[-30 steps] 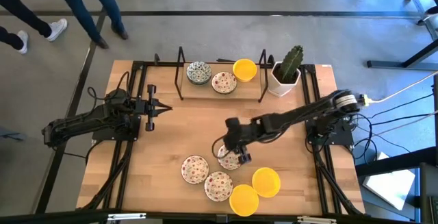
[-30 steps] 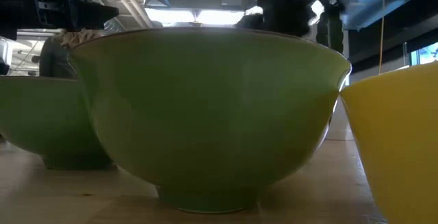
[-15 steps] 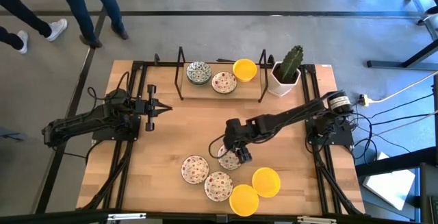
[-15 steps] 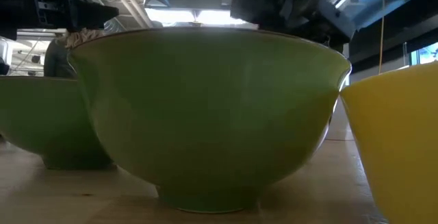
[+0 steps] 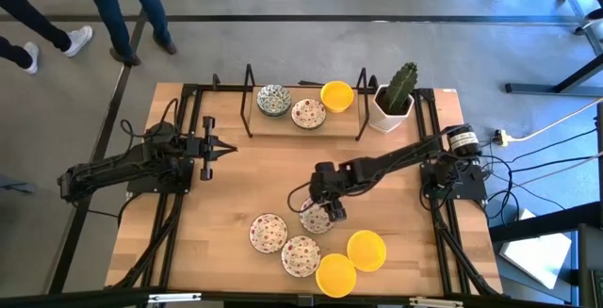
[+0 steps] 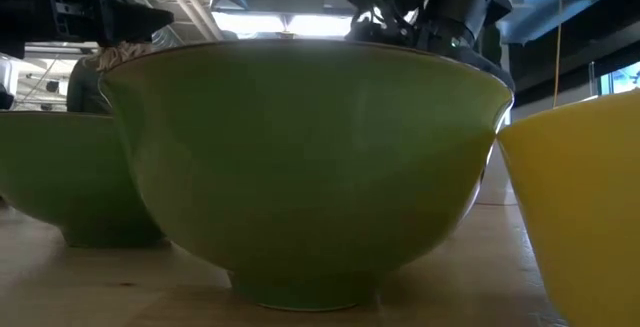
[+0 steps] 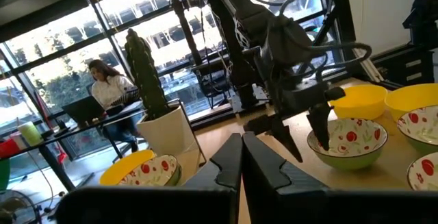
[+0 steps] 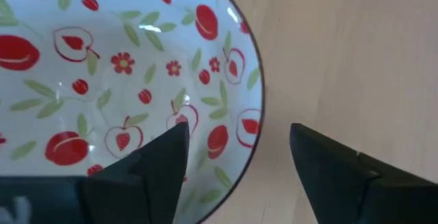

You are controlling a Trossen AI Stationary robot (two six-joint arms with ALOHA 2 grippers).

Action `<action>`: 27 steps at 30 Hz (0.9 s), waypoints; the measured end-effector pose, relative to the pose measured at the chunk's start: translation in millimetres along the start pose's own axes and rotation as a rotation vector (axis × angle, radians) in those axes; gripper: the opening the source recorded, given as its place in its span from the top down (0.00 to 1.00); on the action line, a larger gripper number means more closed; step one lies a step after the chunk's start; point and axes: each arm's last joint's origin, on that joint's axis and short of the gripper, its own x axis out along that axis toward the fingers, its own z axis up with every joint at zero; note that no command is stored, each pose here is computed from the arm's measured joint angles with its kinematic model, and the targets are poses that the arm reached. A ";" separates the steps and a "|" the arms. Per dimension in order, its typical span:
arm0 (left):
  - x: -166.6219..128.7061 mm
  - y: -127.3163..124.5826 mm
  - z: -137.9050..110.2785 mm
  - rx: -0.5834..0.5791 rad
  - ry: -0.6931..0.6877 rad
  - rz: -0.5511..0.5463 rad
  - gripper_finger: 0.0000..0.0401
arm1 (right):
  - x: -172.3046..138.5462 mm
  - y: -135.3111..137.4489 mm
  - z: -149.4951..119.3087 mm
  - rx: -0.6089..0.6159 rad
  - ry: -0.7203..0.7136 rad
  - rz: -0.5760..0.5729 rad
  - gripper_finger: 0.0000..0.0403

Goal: Pick & Place Mini bowls
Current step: Stack the red patterned bowl on the red patterned bowl

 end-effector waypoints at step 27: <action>0.0 -0.1 -0.3 -0.001 0.003 -0.001 0.99 | -10.4 -21.9 3.4 0.070 -0.056 0.039 0.94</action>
